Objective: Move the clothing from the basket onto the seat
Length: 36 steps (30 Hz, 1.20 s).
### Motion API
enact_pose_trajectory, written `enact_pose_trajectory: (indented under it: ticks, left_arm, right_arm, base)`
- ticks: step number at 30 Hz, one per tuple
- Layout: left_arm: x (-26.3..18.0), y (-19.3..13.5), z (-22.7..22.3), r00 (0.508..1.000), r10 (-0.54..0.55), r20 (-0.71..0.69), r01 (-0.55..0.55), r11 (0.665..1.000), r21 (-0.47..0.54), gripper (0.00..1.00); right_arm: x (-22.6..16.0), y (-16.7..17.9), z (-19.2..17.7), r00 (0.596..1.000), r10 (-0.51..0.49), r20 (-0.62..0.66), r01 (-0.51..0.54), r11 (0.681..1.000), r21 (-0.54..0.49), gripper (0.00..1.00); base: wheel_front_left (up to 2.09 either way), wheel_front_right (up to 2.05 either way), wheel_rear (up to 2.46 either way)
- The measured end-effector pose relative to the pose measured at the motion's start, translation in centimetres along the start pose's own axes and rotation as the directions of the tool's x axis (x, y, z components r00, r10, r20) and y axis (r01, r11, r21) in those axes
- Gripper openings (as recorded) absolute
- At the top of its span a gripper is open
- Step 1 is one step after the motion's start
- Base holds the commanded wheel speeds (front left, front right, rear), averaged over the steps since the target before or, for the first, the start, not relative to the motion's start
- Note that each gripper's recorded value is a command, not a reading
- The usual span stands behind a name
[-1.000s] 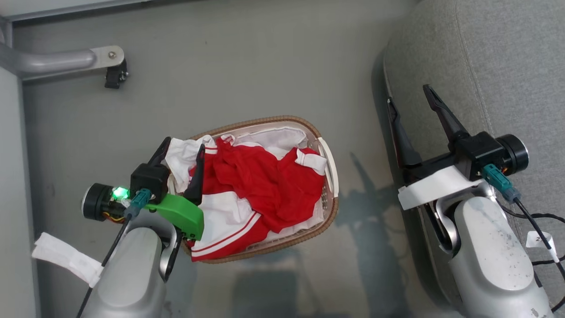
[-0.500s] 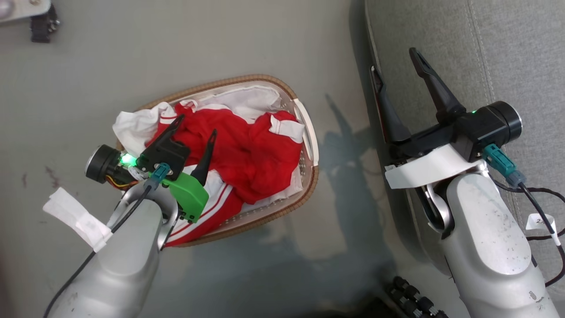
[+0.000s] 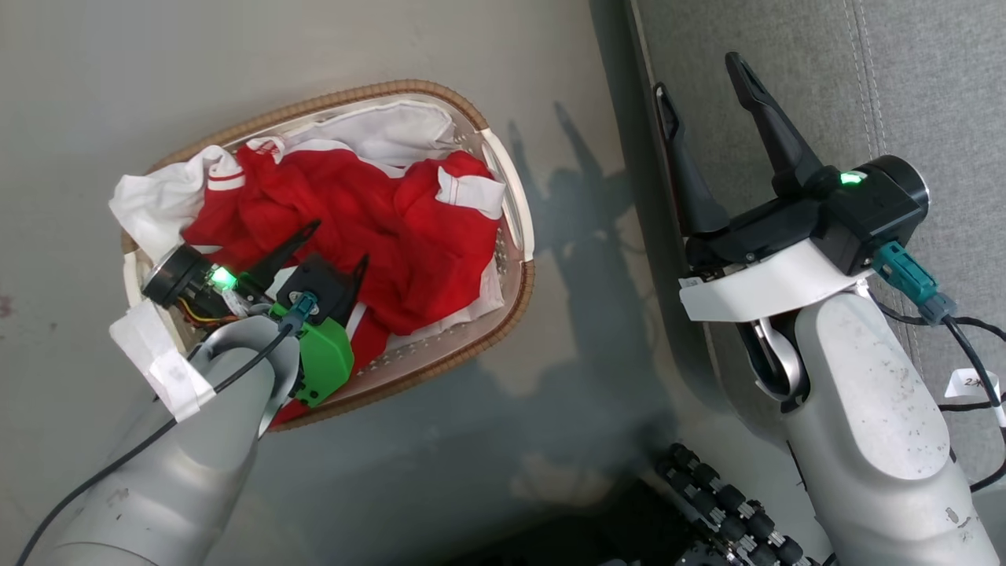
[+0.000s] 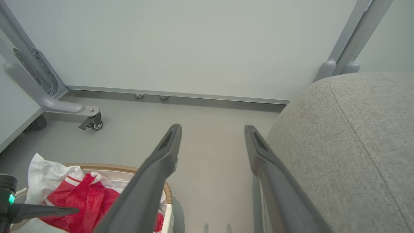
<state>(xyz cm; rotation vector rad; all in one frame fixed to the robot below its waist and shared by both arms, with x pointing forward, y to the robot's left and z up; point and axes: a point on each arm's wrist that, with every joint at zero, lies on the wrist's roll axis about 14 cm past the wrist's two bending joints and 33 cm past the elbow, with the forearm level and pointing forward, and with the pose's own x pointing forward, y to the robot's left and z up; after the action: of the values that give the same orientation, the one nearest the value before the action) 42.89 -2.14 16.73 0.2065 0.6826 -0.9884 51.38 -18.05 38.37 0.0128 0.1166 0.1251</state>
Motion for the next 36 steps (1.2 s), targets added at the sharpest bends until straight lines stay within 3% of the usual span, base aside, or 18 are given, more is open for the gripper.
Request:
enact_pose_trajectory:
  ticks: [12,30,31,32,33,34,36]
  left_arm:
    - [2.1,0.4,-5.7,0.976,-0.050,-0.214,0.069,0.994,0.084,1.00]
    - [4.6,-0.2,-7.4,0.956,-0.087,-0.279,0.122,0.986,0.113,1.00]
    - [4.6,-0.2,-7.3,0.956,-0.086,-0.279,0.121,0.987,0.109,0.85]
    - [4.6,-0.2,-7.3,0.956,-0.086,-0.279,0.121,0.987,0.108,0.43]
    - [4.7,-0.2,-7.3,0.957,-0.087,-0.278,0.121,0.987,0.106,0.13]
    - [4.7,-0.3,-7.2,0.957,-0.087,-0.277,0.121,0.987,0.105,0.00]
    - [4.7,-0.2,-6.9,0.960,-0.082,-0.269,0.113,0.988,0.103,0.00]
  right_arm:
    - [-0.5,-1.1,-2.5,0.998,-0.027,-0.059,0.028,1.000,0.011,1.00]
    - [-0.4,-1.5,-4.7,0.994,-0.037,-0.104,0.040,0.999,0.026,1.00]
    - [-0.4,-1.5,-4.6,0.994,-0.036,-0.103,0.039,0.999,0.026,1.00]
    - [-0.3,-1.5,-4.6,0.994,-0.035,-0.102,0.038,0.999,0.026,1.00]
    - [-0.3,-1.5,-4.6,0.994,-0.035,-0.102,0.038,0.999,0.026,1.00]
    - [-0.3,-1.5,-4.7,0.994,-0.035,-0.103,0.038,0.999,0.026,1.00]
    - [-0.3,-1.6,-4.6,0.994,-0.036,-0.102,0.039,0.999,0.026,1.00]
  base:
    - [0.00,0.00,0.00]
    - [0.00,0.00,0.00]
    - [0.00,0.00,0.00]
    - [0.00,0.00,0.00]
    - [0.00,0.00,0.00]
    - [0.00,0.00,0.00]
    - [0.00,0.00,0.00]
